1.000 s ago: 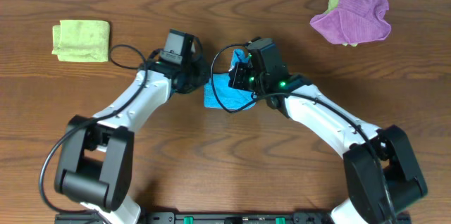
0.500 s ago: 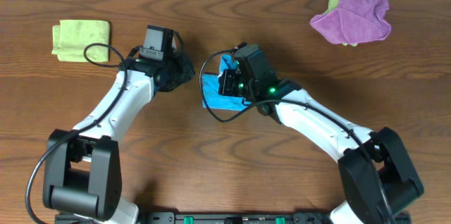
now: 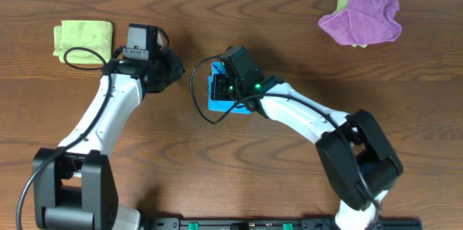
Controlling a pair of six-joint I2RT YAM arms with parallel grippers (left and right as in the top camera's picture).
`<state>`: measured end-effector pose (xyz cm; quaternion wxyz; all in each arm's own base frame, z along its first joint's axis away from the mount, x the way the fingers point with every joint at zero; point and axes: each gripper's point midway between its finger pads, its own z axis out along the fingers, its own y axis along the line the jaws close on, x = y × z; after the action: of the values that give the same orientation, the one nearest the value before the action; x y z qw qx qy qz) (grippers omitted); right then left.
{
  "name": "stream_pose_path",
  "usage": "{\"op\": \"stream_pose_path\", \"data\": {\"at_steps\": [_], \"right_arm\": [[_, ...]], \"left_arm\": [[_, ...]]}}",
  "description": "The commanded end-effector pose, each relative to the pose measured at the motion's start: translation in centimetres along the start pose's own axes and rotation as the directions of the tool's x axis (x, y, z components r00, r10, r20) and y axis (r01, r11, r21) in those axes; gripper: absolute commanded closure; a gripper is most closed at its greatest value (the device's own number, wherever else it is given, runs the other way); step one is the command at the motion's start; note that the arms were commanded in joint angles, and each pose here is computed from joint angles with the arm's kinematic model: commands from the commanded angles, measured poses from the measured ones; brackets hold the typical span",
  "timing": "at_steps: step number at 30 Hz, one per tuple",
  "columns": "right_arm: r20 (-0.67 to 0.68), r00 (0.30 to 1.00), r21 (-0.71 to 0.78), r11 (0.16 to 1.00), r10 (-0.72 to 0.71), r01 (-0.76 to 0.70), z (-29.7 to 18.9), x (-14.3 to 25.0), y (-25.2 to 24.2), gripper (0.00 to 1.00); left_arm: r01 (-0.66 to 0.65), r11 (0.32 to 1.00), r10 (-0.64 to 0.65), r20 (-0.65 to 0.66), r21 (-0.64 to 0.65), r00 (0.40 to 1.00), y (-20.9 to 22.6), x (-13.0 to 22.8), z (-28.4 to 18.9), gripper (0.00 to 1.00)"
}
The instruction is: Fold the cloth
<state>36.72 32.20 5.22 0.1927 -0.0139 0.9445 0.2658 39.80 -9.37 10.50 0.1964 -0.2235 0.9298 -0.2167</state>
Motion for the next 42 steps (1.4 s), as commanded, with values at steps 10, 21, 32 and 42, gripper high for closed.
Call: {"op": "stream_pose_path", "data": {"at_steps": [10, 21, 32, 42], "right_arm": [[-0.128, 0.990, -0.004, 0.998, -0.058, 0.058, 0.4, 3.0, 0.9, 0.01], [-0.058, 0.992, -0.080, 0.991, -0.109, 0.104, -4.1, 0.9, 3.7, 0.01], [0.111, 0.993, 0.113, 0.993, -0.029, 0.017, -13.2, -3.9, -1.4, 0.01], [0.059, 0.945, 0.164, 0.937, -0.322, 0.309, -22.2, -0.6, -4.2, 0.01]], "left_arm": [[0.038, 0.999, -0.038, 0.090, 0.000, 0.995, 1.8, -2.7, -2.7, 0.94], [0.048, 0.999, -0.048, 0.103, 0.003, 0.993, 2.0, -3.1, -3.0, 0.94], [0.074, 0.996, -0.077, 0.076, 0.042, 0.994, 1.3, -2.6, -3.3, 0.27], [0.125, 0.985, -0.125, -0.005, 0.116, 0.992, -0.1, -1.0, -4.2, 0.05]]}}
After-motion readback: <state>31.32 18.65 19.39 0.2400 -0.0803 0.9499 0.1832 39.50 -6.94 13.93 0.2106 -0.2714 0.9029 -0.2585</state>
